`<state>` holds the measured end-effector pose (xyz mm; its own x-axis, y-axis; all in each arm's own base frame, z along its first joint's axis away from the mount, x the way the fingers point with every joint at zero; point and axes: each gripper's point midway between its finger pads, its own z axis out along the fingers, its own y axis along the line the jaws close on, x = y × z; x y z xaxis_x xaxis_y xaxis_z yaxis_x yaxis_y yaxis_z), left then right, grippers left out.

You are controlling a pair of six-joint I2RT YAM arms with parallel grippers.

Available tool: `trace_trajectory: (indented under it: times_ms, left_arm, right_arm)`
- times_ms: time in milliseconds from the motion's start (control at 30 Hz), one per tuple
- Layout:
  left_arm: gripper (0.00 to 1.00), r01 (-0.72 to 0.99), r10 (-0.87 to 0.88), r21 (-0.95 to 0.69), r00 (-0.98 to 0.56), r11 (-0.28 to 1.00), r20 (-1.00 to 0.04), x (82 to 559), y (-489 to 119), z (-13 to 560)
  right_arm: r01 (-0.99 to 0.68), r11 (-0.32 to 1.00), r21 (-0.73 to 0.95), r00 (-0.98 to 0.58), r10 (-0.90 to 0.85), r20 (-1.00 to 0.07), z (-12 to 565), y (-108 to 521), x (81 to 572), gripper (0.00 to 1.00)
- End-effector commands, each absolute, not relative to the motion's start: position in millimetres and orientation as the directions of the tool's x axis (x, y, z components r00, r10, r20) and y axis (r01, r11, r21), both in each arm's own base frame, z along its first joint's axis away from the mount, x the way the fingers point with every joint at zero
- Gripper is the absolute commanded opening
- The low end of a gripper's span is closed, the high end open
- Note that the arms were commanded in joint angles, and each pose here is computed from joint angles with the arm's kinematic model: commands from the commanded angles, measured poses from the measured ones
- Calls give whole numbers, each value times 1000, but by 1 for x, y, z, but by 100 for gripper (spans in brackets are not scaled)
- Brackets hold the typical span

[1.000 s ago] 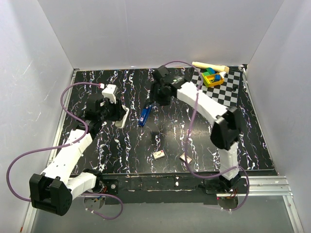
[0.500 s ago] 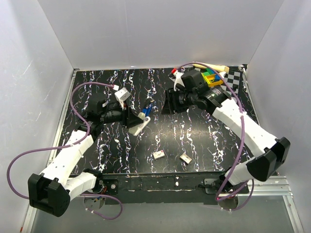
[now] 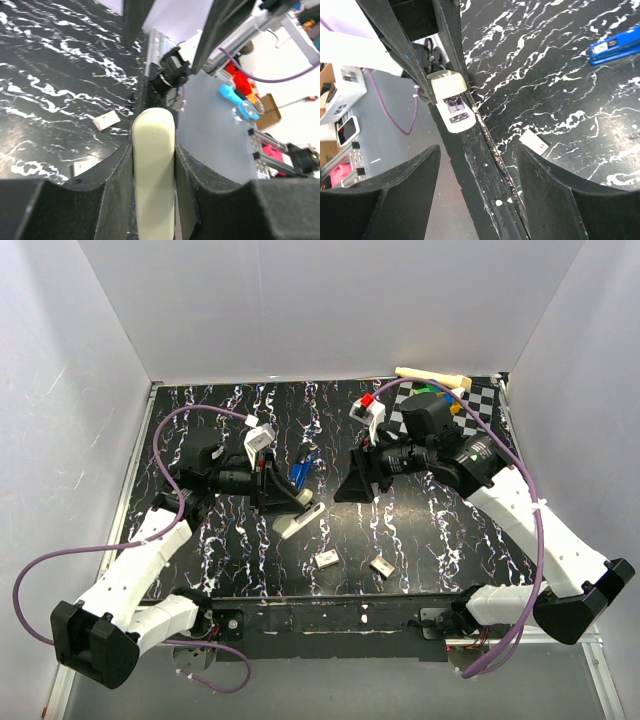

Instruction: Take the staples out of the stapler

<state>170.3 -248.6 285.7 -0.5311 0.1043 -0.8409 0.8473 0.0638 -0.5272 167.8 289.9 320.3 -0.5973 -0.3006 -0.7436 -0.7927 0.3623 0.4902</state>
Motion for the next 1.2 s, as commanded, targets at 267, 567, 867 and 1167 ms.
trace_trajectory:
  times_ms: [267, 567, 867, 1167]
  left_arm:
    - [0, 832, 139, -536, -519, -141, -843, 127, -255, 337]
    - [0, 822, 152, -549, -530, -152, -834, 125, -265, 335]
    - [0, 827, 147, -540, -521, -160, -841, 123, -266, 338]
    - [0, 841, 132, -514, -498, -169, -857, 119, -264, 346]
  right_arm:
    - [-876, 129, 465, -479, -344, -807, 352, 314, 126, 70]
    - [-876, 93, 473, -473, -349, -809, 353, 327, 113, 65]
    - [-865, 84, 495, -492, -342, -800, 350, 333, 110, 56]
    - [-857, 77, 510, -501, -355, -789, 345, 330, 102, 49]
